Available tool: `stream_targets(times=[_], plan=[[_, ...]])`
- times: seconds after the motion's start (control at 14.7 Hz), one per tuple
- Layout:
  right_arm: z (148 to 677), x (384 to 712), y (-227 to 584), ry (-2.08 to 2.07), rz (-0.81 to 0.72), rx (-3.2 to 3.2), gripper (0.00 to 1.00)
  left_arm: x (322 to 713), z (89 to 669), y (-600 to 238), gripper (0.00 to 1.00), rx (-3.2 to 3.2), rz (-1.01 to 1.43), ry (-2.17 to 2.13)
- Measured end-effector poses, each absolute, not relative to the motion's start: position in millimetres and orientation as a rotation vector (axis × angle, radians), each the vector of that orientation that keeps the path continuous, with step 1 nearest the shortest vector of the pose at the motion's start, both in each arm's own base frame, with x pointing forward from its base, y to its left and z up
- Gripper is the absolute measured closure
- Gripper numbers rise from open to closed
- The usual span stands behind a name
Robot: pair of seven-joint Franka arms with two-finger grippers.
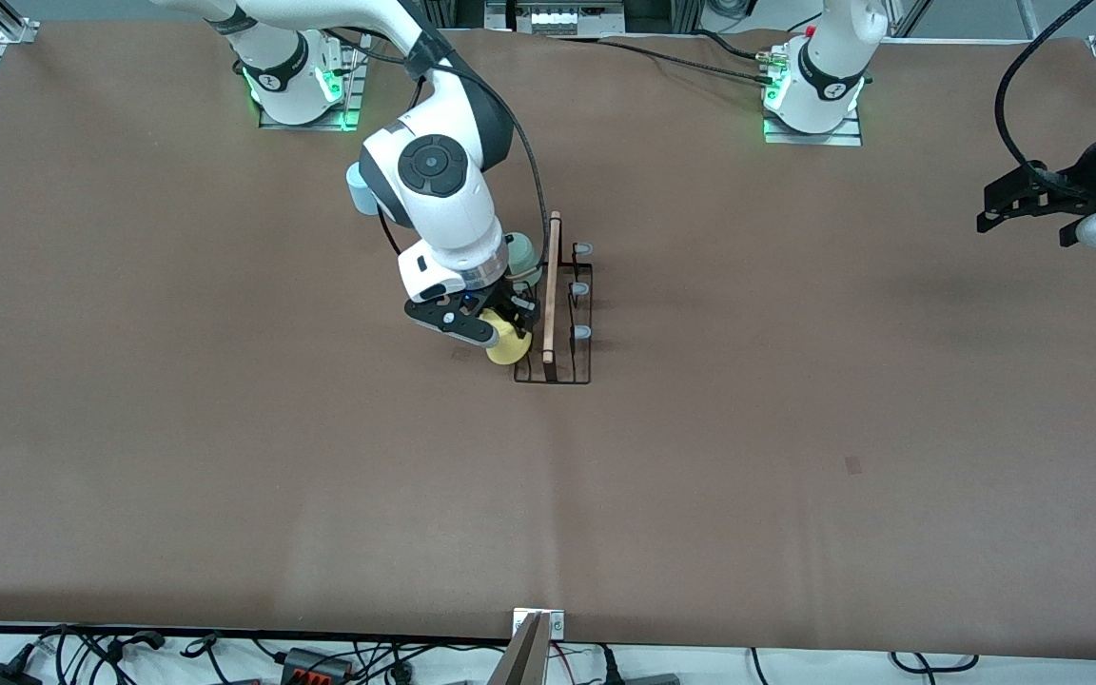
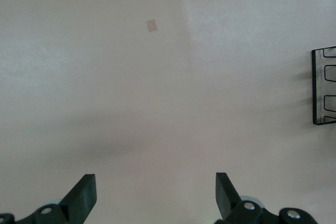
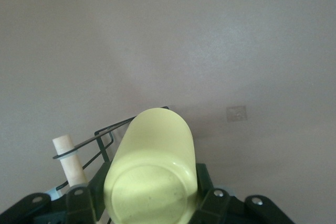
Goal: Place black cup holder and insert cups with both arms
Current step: 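Carry the yellow cup with the right gripper and lower it onto a peg, then open the right gripper and lift it away from the yellow cup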
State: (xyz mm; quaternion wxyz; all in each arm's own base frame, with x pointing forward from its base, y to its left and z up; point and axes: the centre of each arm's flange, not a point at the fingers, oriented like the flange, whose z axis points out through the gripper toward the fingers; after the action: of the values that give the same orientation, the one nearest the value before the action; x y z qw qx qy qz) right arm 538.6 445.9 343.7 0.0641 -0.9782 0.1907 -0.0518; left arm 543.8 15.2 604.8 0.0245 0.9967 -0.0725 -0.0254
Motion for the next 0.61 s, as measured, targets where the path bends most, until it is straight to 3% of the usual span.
stream_targets(times=[0.27, 0.34, 0.55, 0.61], plan=[[334.9, 529.5, 456.8, 0.556, -0.139, -2.965, 0.32, 543.8, 604.8, 15.2, 0.0, 3.083, -0.079, -0.224], [333.1, 528.0, 458.5, 0.553, -0.136, -2.967, 0.28, 543.8, 604.8, 15.2, 0.0, 3.083, -0.079, -0.224], [330.1, 530.3, 456.6, 0.556, -0.134, -2.97, 0.01, 543.7, 604.8, 16.6, 0.0, 3.084, -0.079, -0.22], [333.6, 536.1, 451.8, 0.571, -0.144, -2.962, 0.01, 543.7, 604.8, 18.1, 0.0, 3.084, -0.079, -0.216]])
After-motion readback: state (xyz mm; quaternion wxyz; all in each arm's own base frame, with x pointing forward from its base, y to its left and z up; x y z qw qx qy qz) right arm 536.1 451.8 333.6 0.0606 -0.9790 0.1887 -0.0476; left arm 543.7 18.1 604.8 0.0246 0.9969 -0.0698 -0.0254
